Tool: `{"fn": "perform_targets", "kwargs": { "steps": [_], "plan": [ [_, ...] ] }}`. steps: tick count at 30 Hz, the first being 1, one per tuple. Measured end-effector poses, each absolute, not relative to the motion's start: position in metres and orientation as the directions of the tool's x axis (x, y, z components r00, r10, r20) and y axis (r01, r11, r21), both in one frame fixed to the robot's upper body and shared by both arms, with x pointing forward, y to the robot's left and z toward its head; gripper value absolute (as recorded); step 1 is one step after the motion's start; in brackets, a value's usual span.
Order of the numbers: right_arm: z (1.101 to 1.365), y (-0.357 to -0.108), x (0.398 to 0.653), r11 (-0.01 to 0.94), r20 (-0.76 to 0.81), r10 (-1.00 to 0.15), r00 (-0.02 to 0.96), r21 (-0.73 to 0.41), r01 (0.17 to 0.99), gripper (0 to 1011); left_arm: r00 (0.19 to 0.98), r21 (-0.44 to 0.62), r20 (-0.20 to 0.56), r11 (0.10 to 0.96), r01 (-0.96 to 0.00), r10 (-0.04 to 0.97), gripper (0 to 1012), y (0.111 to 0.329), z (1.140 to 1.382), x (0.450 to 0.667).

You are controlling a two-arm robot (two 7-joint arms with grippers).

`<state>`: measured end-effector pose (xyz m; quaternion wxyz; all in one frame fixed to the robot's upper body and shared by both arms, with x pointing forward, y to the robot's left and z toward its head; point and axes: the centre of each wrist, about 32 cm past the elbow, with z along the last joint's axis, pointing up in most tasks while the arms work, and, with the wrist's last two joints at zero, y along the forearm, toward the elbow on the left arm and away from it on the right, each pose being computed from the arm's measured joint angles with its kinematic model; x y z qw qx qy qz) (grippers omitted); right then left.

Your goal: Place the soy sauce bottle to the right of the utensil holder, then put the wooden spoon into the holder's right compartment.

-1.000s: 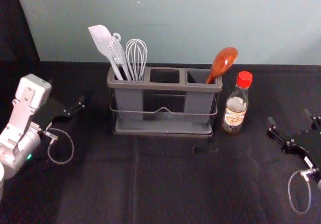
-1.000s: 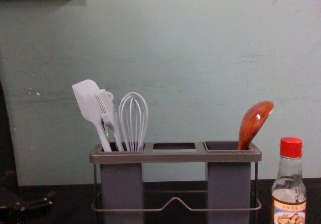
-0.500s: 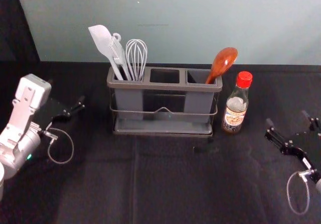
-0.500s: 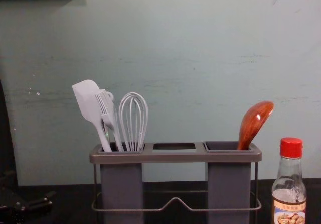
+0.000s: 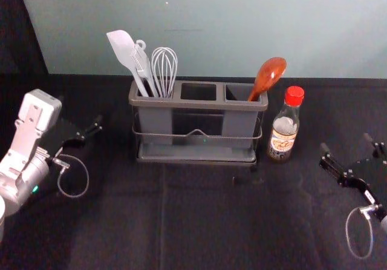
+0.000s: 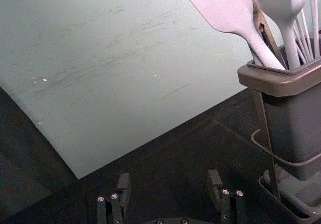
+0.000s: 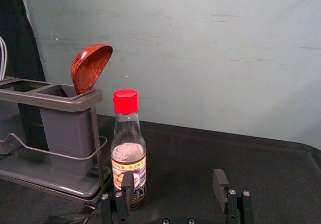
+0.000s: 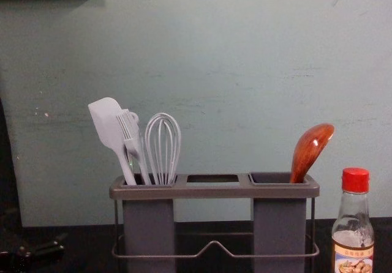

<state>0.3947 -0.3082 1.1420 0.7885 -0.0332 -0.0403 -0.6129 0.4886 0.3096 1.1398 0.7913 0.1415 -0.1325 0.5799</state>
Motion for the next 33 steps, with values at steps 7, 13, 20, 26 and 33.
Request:
{"fn": "perform_targets", "kwargs": {
  "steps": [7, 13, 20, 26, 33],
  "plan": [
    [1.1422, -0.3083, 0.3947, 0.247, 0.104, -0.964, 0.246, -0.002, 0.969, 1002, 0.292, 0.070, 0.374, 0.287, -0.955, 0.880, 1005, 0.3097, 1.1398, 0.4886],
    [1.1423, -0.3083, 0.3947, 0.246, 0.104, -0.964, 0.245, -0.002, 0.969, 1003, 0.292, 0.070, 0.374, 0.287, -0.955, 0.880, 1005, 0.3097, 1.1398, 0.4886],
    [1.1423, -0.3083, 0.3947, 0.246, 0.104, -0.964, 0.245, -0.002, 0.969, 1002, 0.292, 0.070, 0.374, 0.287, -0.955, 0.880, 1005, 0.3096, 1.1398, 0.4886],
    [1.1423, -0.3083, 0.3947, 0.246, 0.104, -0.964, 0.245, -0.002, 0.969, 1002, 0.292, 0.070, 0.374, 0.287, -0.955, 0.880, 1005, 0.3097, 1.1398, 0.4886],
    [1.1422, -0.3083, 0.3947, 0.245, 0.104, -0.964, 0.244, -0.002, 0.969, 1002, 0.292, 0.070, 0.374, 0.287, -0.955, 0.880, 1005, 0.3097, 1.1398, 0.4886]
  ]
}}
